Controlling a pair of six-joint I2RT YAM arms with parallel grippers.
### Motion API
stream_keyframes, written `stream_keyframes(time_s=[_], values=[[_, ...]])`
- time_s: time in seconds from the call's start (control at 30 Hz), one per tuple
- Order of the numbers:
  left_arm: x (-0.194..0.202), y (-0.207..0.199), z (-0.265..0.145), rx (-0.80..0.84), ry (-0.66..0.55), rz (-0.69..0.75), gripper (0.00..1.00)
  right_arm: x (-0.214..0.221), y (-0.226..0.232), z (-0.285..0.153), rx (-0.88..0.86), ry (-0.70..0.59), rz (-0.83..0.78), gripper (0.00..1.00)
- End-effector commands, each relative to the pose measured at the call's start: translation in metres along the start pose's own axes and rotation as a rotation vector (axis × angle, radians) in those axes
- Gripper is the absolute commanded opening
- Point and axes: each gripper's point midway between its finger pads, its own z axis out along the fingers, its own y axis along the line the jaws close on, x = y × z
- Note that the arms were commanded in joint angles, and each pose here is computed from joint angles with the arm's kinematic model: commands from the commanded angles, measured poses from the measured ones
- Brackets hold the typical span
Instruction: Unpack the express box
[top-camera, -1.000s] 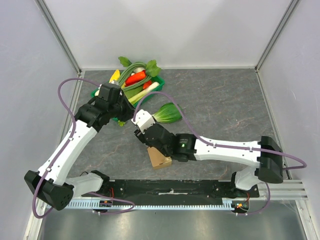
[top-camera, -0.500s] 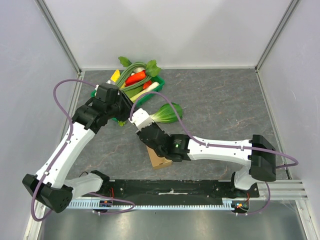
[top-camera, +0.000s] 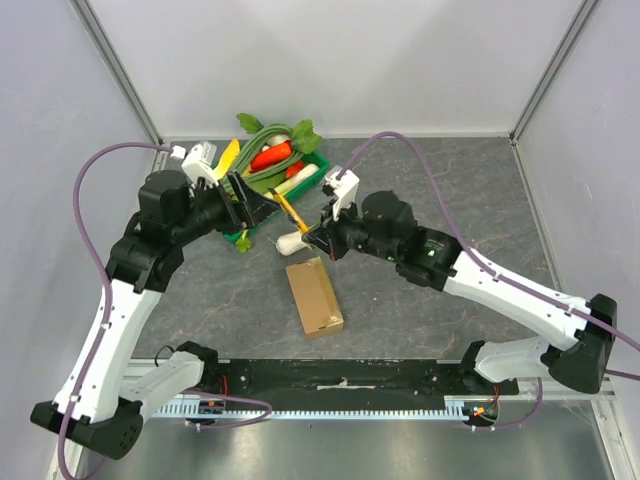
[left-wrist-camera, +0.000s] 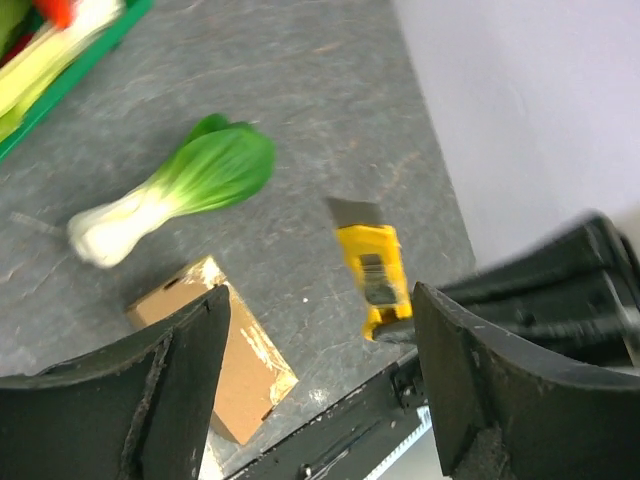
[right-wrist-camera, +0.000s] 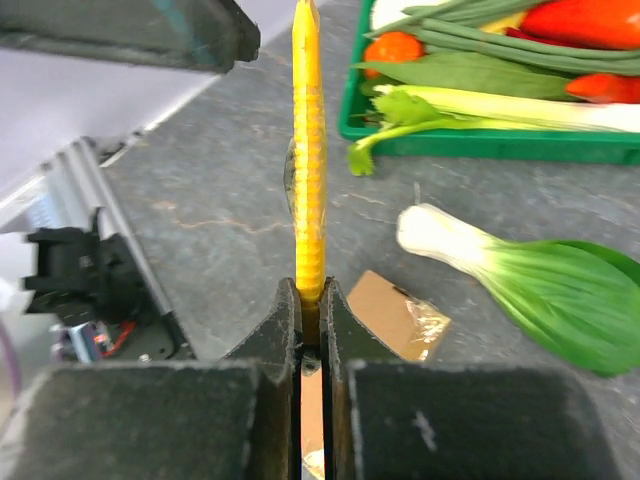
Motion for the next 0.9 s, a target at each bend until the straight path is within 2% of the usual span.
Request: stream_keyframes(time_s=[0.0, 0.07, 0.17, 0.3, 0.4, 0.57, 0.87], values=[[-0.010, -0.067, -0.039, 0.362, -0.062, 0.289, 0.80, 0.003, 0.056, -0.033, -0.403, 0.069, 0.084, 0.00], [-0.005, -0.084, -0.053, 0.467, -0.051, 0.330, 0.81, 0.003, 0.066, -0.041, -0.476, 0.086, 0.096, 0.00], [-0.001, -0.096, -0.065, 0.537, -0.051, 0.371, 0.83, 0.002, 0.085, -0.054, -0.602, 0.108, 0.111, 0.00], [0.002, -0.094, -0.068, 0.524, -0.027, 0.395, 0.83, -0.011, 0.108, -0.077, -0.755, 0.090, 0.116, 0.00], [-0.003, -0.091, -0.074, 0.479, -0.041, 0.416, 0.83, -0.019, 0.112, -0.083, -0.777, 0.076, 0.119, 0.00], [-0.002, -0.105, -0.096, 0.540, -0.053, 0.460, 0.83, -0.023, 0.115, -0.088, -0.798, 0.072, 0.116, 0.00], [0.033, -0.123, -0.127, 0.734, 0.098, 0.491, 0.83, -0.033, 0.116, -0.099, -0.823, 0.054, 0.075, 0.00]])
